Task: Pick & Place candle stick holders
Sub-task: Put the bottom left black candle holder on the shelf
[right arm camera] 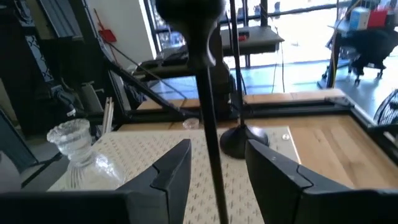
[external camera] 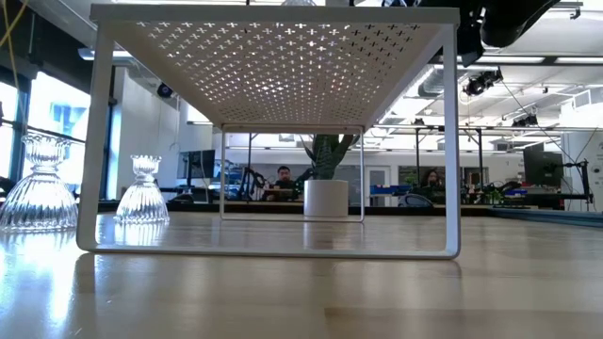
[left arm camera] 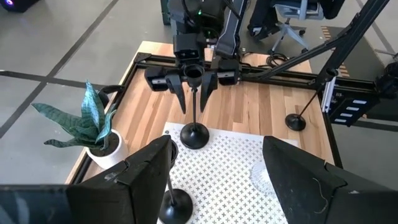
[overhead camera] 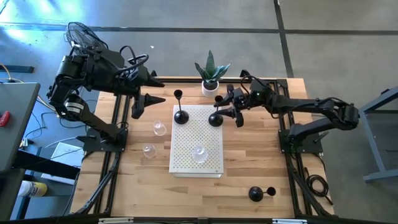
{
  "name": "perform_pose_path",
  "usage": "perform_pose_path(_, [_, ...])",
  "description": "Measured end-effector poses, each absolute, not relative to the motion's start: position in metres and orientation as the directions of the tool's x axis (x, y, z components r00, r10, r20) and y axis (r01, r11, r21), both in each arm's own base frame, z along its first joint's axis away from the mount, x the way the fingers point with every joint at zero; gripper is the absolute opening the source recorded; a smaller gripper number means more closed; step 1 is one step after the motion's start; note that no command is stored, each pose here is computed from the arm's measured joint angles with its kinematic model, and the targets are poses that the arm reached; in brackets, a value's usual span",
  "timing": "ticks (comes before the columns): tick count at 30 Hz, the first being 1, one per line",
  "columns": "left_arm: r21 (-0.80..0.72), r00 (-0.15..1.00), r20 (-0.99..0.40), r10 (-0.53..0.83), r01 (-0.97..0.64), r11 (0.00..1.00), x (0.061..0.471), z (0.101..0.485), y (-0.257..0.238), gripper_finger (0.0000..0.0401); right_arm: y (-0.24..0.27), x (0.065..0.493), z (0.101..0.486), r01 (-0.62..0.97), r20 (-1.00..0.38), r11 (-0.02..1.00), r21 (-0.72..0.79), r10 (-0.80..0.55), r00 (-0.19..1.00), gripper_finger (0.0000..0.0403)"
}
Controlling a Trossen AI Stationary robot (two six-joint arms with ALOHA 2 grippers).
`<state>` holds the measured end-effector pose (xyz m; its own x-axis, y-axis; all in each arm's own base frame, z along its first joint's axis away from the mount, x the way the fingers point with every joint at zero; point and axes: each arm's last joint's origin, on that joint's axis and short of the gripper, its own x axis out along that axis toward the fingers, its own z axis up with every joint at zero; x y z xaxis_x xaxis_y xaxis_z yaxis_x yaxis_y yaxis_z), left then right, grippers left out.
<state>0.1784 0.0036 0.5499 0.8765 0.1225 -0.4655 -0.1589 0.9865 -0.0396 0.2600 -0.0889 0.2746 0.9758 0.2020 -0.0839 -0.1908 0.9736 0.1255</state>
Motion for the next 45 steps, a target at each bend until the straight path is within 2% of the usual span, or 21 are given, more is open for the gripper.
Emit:
perform_pose_path(20, [-0.043, 0.877, -0.464, 0.123, -0.161, 0.986, 0.179, 0.550, 0.004, 0.0250, -0.088, 0.257, 0.270, -0.181, -0.141, 0.970, 0.162, 0.205, 0.969, 0.0145])
perform_pose_path(31, [-0.041, 0.874, -0.469, 0.124, -0.162, 0.986, 0.178, 0.550, 0.004, 0.0250, -0.088, 0.230, 0.286, -0.138, -0.170, 0.975, 0.173, 0.168, 0.971, 0.0145])
perform_pose_path(40, [-0.037, 0.864, -0.487, 0.125, -0.164, 0.986, 0.177, 0.548, 0.004, 0.0250, -0.082, 0.211, 0.280, -0.067, -0.316, 0.955, 0.290, 0.161, 0.935, 0.0145])
perform_pose_path(45, [-0.037, 0.864, -0.488, 0.125, -0.164, 0.986, 0.177, 0.548, 0.004, 0.0250, -0.078, 0.212, 0.276, -0.039, -0.347, 0.923, 0.383, 0.183, 0.920, 0.0145])
